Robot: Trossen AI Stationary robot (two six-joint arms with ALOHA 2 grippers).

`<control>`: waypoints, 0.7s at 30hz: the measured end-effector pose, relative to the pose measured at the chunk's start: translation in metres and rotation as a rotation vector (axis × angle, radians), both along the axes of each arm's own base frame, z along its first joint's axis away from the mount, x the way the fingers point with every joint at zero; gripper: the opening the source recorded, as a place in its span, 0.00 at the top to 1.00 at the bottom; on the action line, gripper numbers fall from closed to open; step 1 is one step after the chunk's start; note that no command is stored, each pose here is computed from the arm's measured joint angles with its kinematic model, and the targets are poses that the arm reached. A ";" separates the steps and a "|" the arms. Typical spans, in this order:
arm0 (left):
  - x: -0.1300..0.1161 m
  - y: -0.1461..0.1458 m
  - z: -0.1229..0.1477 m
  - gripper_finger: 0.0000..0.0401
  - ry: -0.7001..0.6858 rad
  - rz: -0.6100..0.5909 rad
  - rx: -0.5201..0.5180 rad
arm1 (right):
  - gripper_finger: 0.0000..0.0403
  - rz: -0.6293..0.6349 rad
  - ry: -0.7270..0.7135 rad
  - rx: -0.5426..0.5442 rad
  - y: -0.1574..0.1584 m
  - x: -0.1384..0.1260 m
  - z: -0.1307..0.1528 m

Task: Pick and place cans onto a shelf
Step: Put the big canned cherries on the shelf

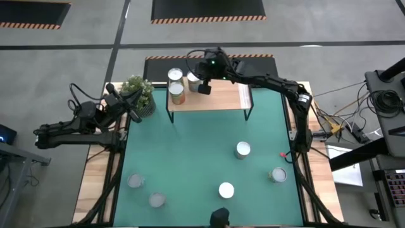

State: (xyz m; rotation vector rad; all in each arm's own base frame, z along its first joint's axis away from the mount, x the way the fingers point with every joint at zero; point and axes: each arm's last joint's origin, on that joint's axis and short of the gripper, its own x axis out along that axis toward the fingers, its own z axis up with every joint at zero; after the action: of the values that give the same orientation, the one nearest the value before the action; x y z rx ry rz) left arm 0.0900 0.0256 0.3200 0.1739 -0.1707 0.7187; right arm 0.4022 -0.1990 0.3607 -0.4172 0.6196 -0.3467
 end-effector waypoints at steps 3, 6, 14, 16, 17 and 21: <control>0.000 0.000 0.000 1.00 0.000 0.000 0.001 | 0.98 0.005 0.025 0.030 0.004 -0.003 0.004; 0.000 0.000 0.000 1.00 0.000 0.000 0.001 | 0.98 0.081 0.034 0.121 0.009 -0.004 0.001; 0.000 0.000 0.000 1.00 0.003 0.001 0.003 | 0.98 0.179 0.109 0.232 0.012 -0.005 -0.022; 0.000 0.000 0.000 1.00 0.003 0.001 0.003 | 0.98 0.169 0.106 0.230 0.008 -0.006 -0.028; 0.000 0.000 0.000 1.00 0.003 0.001 0.003 | 0.98 0.155 0.115 0.228 0.007 -0.007 -0.030; 0.000 0.000 0.000 1.00 0.003 0.001 0.003 | 0.98 0.043 0.145 0.153 0.001 -0.010 -0.029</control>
State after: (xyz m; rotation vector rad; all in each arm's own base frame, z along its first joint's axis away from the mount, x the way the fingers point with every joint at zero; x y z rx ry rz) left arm 0.0900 0.0256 0.3200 0.1783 -0.1691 0.7188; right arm 0.3927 -0.1985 0.3315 -0.3101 0.7724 -0.2274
